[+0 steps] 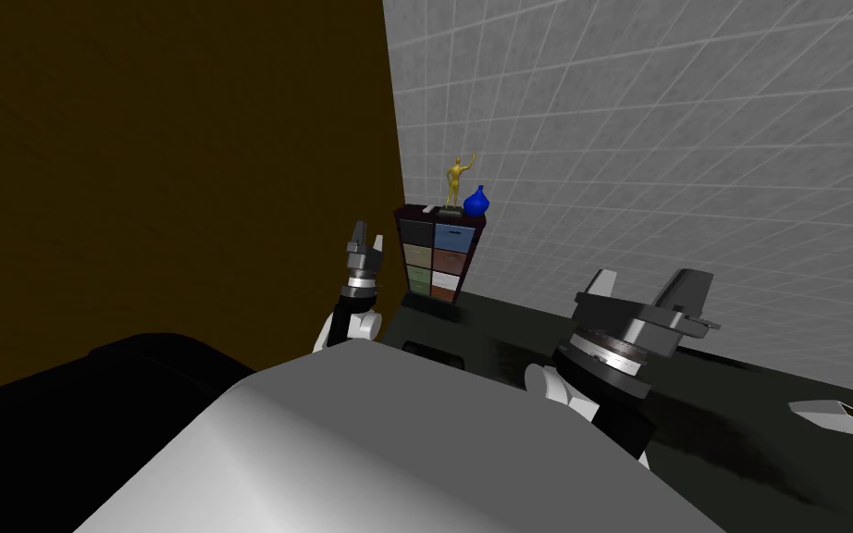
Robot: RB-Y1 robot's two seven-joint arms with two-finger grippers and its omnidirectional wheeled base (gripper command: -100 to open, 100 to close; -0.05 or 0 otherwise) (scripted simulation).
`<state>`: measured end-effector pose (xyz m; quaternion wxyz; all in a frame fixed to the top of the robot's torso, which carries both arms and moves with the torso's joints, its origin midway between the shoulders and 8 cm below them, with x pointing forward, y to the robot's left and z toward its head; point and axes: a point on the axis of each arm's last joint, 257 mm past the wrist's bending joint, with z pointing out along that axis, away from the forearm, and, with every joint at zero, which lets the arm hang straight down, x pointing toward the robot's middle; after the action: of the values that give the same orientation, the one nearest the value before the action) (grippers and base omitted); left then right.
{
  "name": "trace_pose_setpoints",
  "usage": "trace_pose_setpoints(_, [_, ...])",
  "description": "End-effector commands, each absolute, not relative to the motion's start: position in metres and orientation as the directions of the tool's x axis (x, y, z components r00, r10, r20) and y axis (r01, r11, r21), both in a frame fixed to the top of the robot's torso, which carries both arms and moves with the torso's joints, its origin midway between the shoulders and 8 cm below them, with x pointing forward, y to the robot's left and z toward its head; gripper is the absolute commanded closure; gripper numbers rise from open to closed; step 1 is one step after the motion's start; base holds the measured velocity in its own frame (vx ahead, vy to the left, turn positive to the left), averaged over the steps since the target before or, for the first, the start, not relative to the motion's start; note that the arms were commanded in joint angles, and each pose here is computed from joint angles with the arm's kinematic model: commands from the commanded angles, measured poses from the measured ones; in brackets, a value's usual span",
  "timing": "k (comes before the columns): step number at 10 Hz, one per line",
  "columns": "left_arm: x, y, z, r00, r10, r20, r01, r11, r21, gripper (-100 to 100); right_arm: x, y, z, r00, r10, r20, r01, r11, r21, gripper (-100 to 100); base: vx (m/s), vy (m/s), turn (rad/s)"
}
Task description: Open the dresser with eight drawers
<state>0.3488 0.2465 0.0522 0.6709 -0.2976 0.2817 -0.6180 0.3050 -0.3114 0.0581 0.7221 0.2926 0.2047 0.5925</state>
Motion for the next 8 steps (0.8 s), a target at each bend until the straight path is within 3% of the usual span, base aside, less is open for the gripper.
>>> trace_pose_setpoints(1, [0.3488,0.2465,0.0522,0.077,-0.997,-0.010,0.662,0.059,-0.747,0,0.3050,-0.3114,0.0581,0.214,0.975,0.051,-0.736,0.127,0.665,0,0.000,0.000,0.000])
trace_pose_setpoints(8, [0.3487,0.2465,0.0524,0.077,-0.997,-0.010,0.662,0.059,-0.747,0,0.3049,-0.3114,0.0583,0.214,0.976,0.051,-0.736,0.127,0.665,0,0.000,0.000,0.000])
